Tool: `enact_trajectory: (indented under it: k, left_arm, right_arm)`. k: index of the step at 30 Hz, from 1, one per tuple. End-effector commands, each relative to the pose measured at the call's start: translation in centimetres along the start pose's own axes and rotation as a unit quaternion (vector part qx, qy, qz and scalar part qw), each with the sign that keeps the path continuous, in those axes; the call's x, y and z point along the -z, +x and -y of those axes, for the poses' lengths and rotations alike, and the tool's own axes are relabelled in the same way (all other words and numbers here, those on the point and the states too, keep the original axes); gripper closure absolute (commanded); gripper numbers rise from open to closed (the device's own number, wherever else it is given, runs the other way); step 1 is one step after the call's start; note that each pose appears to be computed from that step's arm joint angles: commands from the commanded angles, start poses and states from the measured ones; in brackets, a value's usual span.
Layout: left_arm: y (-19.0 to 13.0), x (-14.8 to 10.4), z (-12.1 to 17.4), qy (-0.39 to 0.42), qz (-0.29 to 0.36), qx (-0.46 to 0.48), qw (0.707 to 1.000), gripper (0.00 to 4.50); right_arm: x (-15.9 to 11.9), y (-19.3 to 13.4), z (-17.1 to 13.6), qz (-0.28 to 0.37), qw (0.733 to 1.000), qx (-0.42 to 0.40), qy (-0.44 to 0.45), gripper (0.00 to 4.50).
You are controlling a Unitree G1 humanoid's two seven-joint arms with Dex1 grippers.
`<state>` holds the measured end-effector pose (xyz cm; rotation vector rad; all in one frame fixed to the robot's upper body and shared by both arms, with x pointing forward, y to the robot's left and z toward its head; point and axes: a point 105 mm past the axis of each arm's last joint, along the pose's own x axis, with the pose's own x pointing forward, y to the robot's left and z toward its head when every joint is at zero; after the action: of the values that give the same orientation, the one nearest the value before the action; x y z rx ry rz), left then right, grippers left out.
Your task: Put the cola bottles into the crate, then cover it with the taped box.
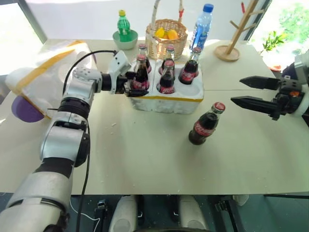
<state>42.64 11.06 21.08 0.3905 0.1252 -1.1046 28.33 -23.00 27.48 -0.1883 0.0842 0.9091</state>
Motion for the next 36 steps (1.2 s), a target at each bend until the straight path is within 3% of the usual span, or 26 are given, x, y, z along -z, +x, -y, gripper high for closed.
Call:
enact_trajectory:
  k: [1, 7, 12, 17, 22, 27, 36]
  left_arm:
    - [-2.3, -3.1, -0.9, 0.003, 0.058, -0.005, 0.998, 0.08]
    - [-9.7, -8.5, 0.2, 0.008, 0.134, 0.030, 0.991, 0.08]
    - [-13.5, -8.2, 5.4, -0.003, 0.095, 0.119, 0.988, 0.08]
    - [-12.8, -5.3, 9.3, -0.016, 0.043, 0.153, 0.987, 0.08]
    - [-11.4, -3.6, 10.6, -0.022, 0.032, 0.152, 0.988, 0.08]
    - [-10.7, -3.6, 10.6, -0.022, 0.041, 0.142, 0.989, 0.08]
    - [-10.4, -3.8, 11.0, -0.022, 0.046, 0.145, 0.988, 0.08]
  right_arm:
    - [-2.0, -1.6, 1.0, 0.015, 0.998, 0.037, -0.038, 0.00]
    - [-1.1, -5.5, 1.5, -0.008, 0.996, 0.087, -0.015, 0.00]
    - [2.0, -6.5, 0.1, -0.026, 0.993, 0.109, 0.025, 0.00]
    - [5.8, -3.5, -3.0, -0.032, 0.994, 0.100, 0.037, 0.00]
    - [8.7, 0.0, -4.9, -0.015, 0.992, 0.108, 0.068, 0.00]
    - [10.5, 2.1, -5.7, -0.009, 0.989, 0.110, 0.099, 0.00]
    - [11.3, 5.3, -5.6, 0.011, 0.988, 0.094, 0.122, 0.00]
